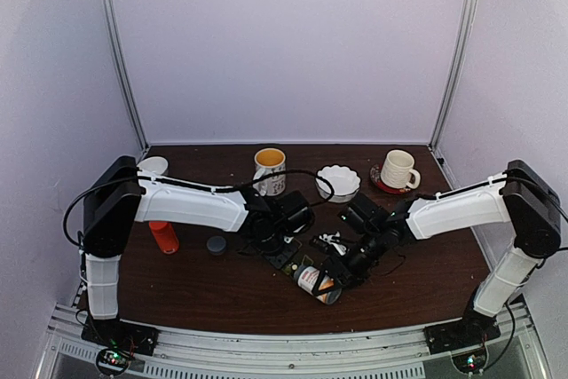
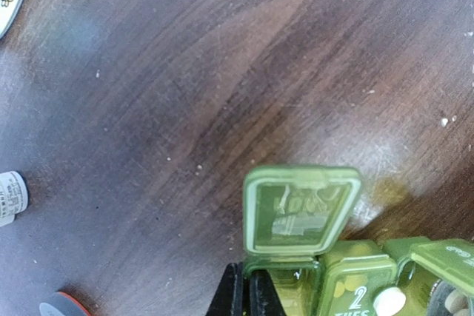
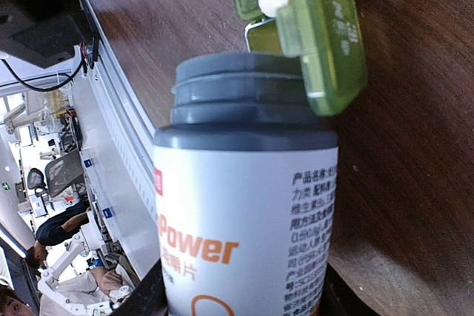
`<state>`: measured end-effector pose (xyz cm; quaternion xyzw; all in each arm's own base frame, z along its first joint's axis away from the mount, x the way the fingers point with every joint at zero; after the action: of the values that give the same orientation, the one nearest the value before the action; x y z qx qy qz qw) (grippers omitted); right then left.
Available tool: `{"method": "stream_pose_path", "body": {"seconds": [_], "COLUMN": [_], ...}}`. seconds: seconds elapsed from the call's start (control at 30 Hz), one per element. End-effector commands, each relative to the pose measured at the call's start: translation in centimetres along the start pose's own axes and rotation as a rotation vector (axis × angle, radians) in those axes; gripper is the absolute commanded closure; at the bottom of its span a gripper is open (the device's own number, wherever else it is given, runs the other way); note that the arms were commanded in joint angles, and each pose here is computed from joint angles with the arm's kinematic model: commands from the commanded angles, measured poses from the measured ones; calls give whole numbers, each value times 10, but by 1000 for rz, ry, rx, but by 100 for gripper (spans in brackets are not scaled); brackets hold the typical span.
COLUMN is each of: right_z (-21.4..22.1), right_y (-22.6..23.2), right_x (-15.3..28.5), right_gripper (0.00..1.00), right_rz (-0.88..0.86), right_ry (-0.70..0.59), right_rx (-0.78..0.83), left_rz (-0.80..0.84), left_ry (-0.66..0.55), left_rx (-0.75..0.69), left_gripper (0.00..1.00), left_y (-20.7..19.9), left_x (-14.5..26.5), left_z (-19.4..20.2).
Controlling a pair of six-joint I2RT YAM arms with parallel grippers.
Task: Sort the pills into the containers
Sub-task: Pour the pill into the compartment of the pill container.
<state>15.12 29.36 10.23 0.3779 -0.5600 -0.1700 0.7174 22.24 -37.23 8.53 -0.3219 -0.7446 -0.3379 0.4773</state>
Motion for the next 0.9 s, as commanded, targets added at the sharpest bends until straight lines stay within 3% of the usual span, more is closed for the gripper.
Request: {"method": "stream_pose_path", "body": {"seconds": [0.0, 0.33, 0.6, 0.87], "right_z": [0, -3, -4, -3], "right_y": [7, -13, 1, 8], "right_x": [6, -2, 8, 12], "right_gripper": [100, 100, 100, 100], "right_rz": [-39, -4, -70, -81], "right_ry": [-45, -144, -277, -264], "right_rx": [87, 239, 393, 373], "left_rz": [-52, -45, -58, -36], "left_ry": [-26, -26, -24, -4], "left_rx": [-8, -10, -14, -12], "left_gripper": [100, 100, 100, 100], "left_y": [4, 2, 3, -1], "left_x": [11, 10, 13, 4], "left_z": [-9, -10, -11, -7]}}
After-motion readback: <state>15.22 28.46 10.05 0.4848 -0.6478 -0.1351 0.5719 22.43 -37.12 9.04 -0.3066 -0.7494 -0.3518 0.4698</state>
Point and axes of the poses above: each gripper's point midway between its finger pads, its own x axis back along the fingers, its own y axis along the line the jaws close on, z = x × y, the point moved 6 cm from there along x, back along the fingers, and after that the axes turned 12 degrees about -x, right-handed, at the moved point
